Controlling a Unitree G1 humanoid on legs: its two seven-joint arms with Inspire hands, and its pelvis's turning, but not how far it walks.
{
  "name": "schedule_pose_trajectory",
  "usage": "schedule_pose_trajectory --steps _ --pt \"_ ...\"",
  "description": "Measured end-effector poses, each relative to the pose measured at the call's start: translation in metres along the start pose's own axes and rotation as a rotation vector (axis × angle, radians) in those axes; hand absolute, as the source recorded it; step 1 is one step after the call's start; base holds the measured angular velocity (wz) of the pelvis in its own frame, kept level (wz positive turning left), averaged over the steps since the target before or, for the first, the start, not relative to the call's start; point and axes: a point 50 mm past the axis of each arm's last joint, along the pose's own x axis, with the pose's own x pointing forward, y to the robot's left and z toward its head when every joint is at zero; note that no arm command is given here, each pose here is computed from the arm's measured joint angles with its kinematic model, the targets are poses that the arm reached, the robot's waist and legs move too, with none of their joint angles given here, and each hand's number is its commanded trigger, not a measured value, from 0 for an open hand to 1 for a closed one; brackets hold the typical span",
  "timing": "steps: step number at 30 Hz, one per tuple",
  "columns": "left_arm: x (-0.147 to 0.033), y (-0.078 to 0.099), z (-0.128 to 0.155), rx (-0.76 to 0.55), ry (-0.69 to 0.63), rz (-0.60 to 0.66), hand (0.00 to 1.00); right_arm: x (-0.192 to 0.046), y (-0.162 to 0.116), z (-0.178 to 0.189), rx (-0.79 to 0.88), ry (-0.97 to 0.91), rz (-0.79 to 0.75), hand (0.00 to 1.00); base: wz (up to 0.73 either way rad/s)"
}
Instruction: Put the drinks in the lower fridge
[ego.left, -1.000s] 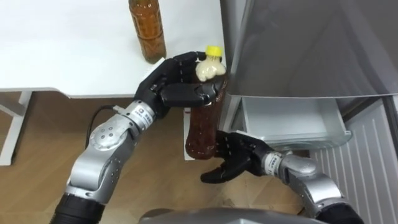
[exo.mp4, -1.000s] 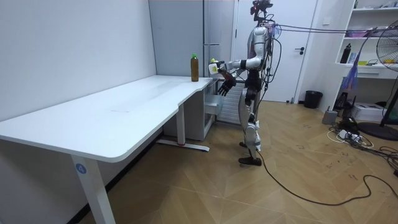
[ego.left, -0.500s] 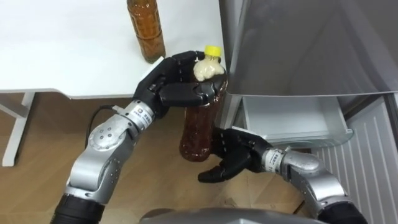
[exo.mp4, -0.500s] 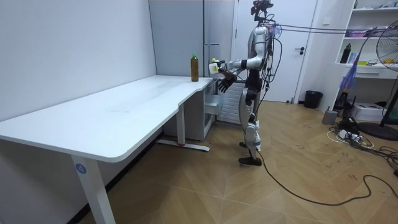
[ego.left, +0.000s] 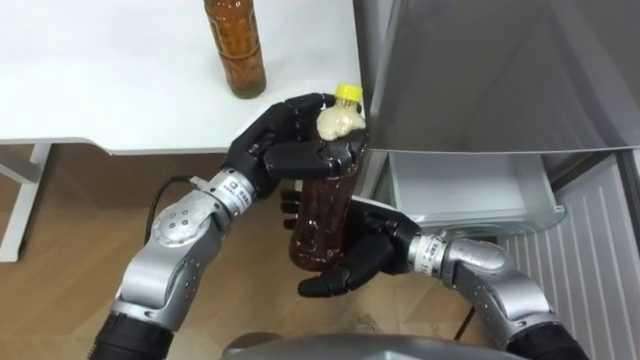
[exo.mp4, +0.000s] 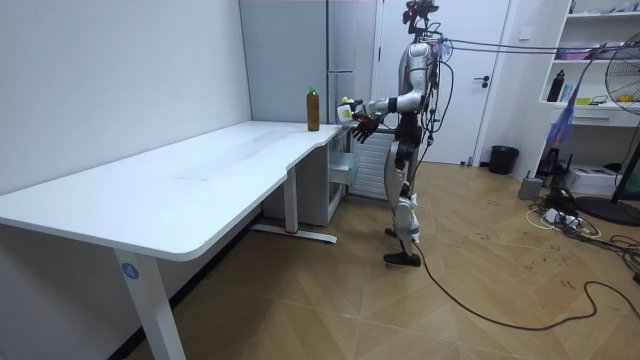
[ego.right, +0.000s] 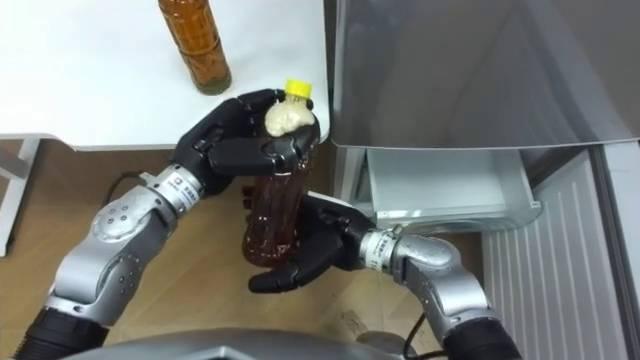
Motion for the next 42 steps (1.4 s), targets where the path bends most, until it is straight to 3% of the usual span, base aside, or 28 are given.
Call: schedule_pose_trajectory --steps 14,15,16,17,40,41,42 --pt "-0.002 -0.006 -0.011 0.009 0.039 -0.043 1.0 -0.005 0.005 -0.009 0.104 -0.036 0.029 0.0 0.0" --pt "-0.003 -0.005 -0.011 0.017 0.046 -0.047 1.0 -0.004 0.006 -0.01 0.131 -0.038 0.027 0.2 0.0" --pt "-0.003 -0.005 -0.011 0.019 0.048 -0.048 1.0 -0.004 0.007 -0.011 0.143 -0.041 0.029 0.56 0.0" --pt "-0.003 -0.005 -0.011 0.019 0.049 -0.05 1.0 -0.004 0.009 -0.013 0.173 -0.052 0.028 0.99 0.0" --pt "-0.003 -0.008 -0.014 0.023 0.064 -0.069 1.0 -0.004 0.014 -0.023 0.27 -0.05 0.037 1.0 0.0" --pt "-0.003 -0.008 -0.014 0.023 0.064 -0.069 0.89 -0.004 0.014 -0.023 0.27 -0.05 0.035 1.0 0.0" --pt "-0.003 -0.008 -0.014 0.023 0.064 -0.069 0.1 -0.004 0.014 -0.023 0.271 -0.05 0.035 1.0 0.0"
